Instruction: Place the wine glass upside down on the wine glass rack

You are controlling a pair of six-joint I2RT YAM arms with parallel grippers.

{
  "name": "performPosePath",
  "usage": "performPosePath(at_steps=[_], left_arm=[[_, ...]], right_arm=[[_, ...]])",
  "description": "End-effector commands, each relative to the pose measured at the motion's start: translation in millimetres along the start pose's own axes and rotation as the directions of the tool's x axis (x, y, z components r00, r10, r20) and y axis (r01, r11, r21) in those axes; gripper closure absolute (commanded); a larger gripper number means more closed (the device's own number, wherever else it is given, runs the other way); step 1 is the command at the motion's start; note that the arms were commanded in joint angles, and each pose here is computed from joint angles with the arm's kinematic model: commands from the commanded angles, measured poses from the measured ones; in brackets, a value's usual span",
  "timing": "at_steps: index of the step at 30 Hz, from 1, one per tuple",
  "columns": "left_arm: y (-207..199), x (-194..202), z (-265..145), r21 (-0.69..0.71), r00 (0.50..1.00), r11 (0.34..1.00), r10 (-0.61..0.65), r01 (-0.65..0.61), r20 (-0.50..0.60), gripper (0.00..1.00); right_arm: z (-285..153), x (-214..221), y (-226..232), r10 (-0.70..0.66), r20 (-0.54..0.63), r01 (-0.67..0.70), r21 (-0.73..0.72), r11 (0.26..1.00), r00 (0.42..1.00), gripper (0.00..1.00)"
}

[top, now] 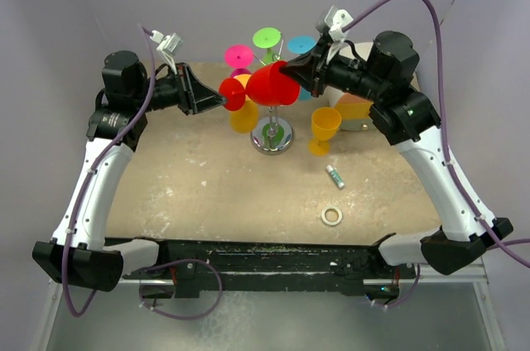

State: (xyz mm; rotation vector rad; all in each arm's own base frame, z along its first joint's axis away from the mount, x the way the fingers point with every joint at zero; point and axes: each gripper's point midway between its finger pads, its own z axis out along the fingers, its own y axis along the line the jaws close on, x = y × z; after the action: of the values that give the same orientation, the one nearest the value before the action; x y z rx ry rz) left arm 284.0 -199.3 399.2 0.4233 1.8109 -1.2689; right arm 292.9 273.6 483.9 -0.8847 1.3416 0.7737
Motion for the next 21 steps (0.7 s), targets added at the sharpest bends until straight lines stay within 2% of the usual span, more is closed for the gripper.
performPosePath(at_steps=[1,11,21], left_arm=[[-15.1,-14.2,-0.7,0.027,0.997,0.997,0.069,-0.07,0.031,0.77],[-7.9,-15.5,-0.1,-0.009,0.996,0.997,0.076,-0.076,0.036,0.81],[-10.5,-17.4,-6.6,-0.038,0.99,0.992,0.125,-0.123,0.061,1.0]], right_arm=[[0.6,-15.0,4.0,-0.038,0.053,0.038,-0.011,0.999,0.998,1.0],[0.0,-15.3,6.6,-0.047,0.054,0.048,-0.02,0.999,0.997,1.0],[-2.6,-6.6,19.3,-0.043,0.045,0.047,-0.082,0.995,0.998,1.0]])
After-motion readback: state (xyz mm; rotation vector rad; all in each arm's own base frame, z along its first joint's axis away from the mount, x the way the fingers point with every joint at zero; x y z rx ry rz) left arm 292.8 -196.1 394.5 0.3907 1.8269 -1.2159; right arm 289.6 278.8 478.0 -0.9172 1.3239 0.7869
